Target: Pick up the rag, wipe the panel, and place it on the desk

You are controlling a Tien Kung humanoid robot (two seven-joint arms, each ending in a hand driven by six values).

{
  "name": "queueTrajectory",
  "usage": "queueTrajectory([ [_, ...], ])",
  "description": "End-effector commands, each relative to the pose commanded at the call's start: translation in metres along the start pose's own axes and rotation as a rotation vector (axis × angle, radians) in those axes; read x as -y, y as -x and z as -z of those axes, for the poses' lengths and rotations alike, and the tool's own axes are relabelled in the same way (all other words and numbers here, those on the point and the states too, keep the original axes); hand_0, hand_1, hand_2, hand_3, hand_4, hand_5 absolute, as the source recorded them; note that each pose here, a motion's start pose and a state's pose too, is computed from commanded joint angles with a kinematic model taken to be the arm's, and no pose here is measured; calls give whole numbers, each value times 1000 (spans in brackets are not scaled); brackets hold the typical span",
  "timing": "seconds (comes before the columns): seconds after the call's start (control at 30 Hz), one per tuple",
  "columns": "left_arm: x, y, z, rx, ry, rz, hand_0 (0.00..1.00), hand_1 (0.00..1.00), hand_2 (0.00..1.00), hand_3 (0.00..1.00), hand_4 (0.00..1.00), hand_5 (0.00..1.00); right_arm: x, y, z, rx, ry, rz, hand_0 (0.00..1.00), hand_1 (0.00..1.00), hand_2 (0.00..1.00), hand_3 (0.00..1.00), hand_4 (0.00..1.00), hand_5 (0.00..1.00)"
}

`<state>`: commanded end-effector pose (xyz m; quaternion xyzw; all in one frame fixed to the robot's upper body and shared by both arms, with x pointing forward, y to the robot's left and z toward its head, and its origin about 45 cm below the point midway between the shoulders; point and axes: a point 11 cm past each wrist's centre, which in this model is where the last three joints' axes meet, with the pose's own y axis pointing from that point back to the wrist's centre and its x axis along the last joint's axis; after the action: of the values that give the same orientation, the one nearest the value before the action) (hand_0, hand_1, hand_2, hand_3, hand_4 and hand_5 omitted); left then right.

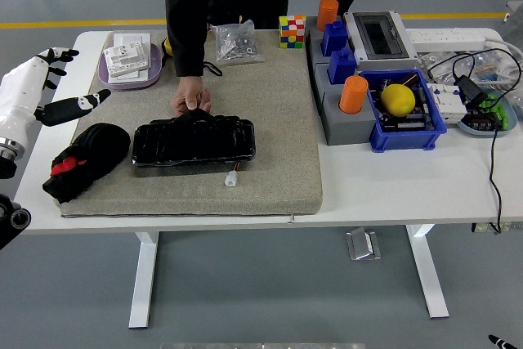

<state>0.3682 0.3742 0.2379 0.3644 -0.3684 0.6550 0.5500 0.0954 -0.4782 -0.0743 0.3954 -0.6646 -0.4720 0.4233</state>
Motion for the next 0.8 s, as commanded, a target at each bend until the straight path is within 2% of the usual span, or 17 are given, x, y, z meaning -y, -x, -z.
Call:
queueTrajectory([
  [0.43, -3, 38, 34, 28, -67, 62, 465, 665, 780, 782, 946, 523, -1, -2, 3, 3, -7, -3, 767, 599, 709, 639, 998, 575],
  [0.8, -7, 60, 49, 50, -98, 103, 464, 667, 781, 780, 950, 524, -1, -1, 5, 0, -12, 1, 767, 599, 709, 640, 998, 576],
])
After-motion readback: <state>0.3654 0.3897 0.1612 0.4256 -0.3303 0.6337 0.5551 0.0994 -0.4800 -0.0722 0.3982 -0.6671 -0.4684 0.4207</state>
